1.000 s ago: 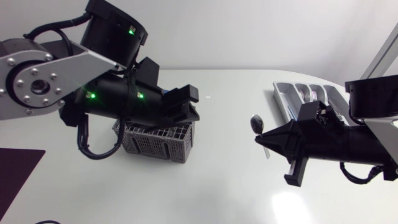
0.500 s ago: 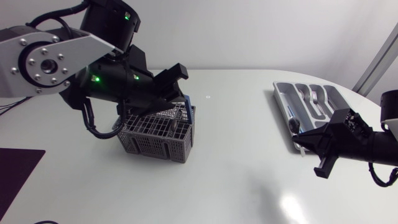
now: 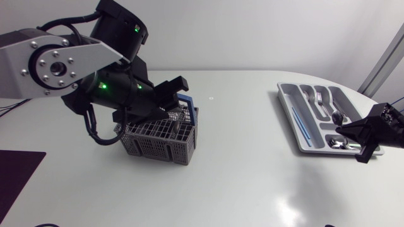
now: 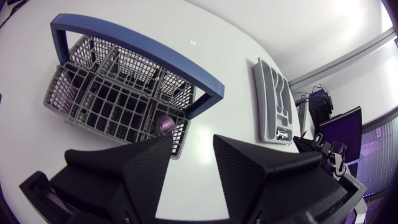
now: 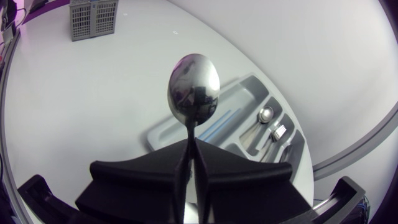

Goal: Unload the cutlery basket into the drawer organizer.

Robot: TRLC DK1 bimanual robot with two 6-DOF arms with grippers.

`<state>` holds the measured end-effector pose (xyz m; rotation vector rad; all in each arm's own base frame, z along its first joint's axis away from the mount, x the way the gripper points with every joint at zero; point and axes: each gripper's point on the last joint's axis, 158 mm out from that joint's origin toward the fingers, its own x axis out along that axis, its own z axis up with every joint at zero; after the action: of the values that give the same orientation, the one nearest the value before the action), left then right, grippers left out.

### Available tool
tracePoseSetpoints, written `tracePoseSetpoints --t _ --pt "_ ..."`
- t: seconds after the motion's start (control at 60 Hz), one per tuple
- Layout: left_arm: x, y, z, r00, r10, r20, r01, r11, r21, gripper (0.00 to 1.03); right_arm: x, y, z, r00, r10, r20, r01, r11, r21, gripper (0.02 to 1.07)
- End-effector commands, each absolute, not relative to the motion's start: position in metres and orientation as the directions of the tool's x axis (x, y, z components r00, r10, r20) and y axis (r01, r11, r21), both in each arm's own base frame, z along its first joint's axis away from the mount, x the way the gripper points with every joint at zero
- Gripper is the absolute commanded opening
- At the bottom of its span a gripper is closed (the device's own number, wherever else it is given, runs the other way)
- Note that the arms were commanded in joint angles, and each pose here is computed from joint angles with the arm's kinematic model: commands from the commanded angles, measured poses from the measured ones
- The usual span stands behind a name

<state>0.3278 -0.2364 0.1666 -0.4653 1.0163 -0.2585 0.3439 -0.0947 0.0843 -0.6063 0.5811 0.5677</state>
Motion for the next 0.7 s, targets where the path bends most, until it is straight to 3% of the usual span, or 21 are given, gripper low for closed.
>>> tracePoseSetpoints --t 0.0,0.367,0.683 --pt "0.332 -0.238 0.172 0.518 -0.407 -0.752 -0.023 0.872 -0.488 0.48 0.351 -0.118 0.077 0.69 0.304 -0.657 -0.653 0.653 -0.383 0.07" --pt "0.332 -0.224 0.162 0.518 -0.33 -0.789 -0.056 0.907 -0.417 0.48 0.376 -0.176 0.045 0.659 0.242 -0.712 -0.689 0.574 -0.443 0.07" --pt "0.326 -0.215 0.156 0.495 -0.295 -0.817 -0.041 0.931 -0.362 0.48 0.379 -0.209 -0.002 0.622 0.105 -0.776 -0.711 0.49 -0.504 0.08"
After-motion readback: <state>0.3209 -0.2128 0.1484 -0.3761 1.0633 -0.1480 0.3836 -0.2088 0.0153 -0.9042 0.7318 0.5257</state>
